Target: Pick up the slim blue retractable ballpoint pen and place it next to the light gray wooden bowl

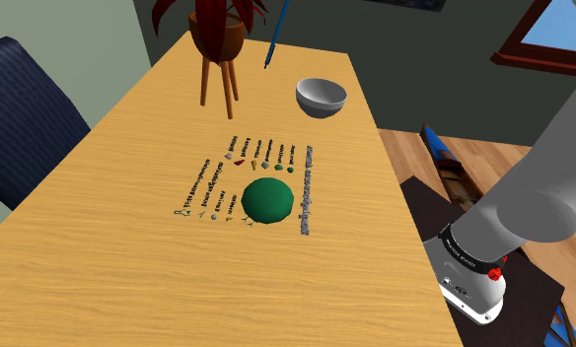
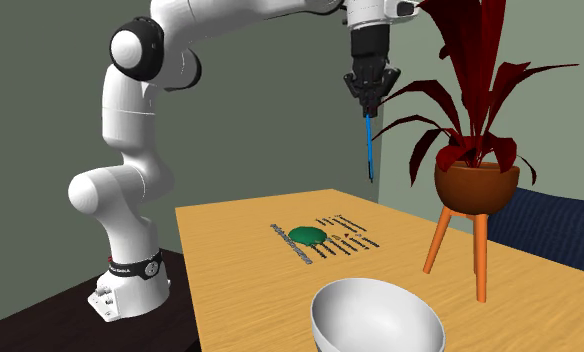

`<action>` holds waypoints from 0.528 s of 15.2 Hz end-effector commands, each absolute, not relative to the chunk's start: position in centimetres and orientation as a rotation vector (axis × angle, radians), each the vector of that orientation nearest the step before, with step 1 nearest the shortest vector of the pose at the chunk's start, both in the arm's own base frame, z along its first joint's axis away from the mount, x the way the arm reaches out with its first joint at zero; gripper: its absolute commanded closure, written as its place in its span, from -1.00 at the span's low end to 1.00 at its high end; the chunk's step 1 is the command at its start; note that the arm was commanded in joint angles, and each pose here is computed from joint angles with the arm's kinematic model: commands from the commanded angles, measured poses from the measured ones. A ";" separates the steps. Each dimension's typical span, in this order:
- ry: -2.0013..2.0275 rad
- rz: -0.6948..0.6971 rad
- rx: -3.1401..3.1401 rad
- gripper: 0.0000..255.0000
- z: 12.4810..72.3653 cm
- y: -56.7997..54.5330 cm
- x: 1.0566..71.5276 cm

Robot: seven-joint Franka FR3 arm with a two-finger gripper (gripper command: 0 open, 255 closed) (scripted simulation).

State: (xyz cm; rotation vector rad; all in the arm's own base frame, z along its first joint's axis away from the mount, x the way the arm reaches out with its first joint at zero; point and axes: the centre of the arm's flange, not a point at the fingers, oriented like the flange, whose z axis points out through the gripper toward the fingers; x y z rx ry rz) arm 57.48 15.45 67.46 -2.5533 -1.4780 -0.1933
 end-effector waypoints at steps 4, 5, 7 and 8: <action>-1.478 -0.192 -2.553 1.00 69.8 15.4 57.4; -1.478 -0.192 -2.553 1.00 69.9 14.4 56.6; -1.478 -0.192 -2.553 1.00 69.9 12.4 54.8; -1.478 -0.192 -2.553 1.00 70.0 11.4 54.0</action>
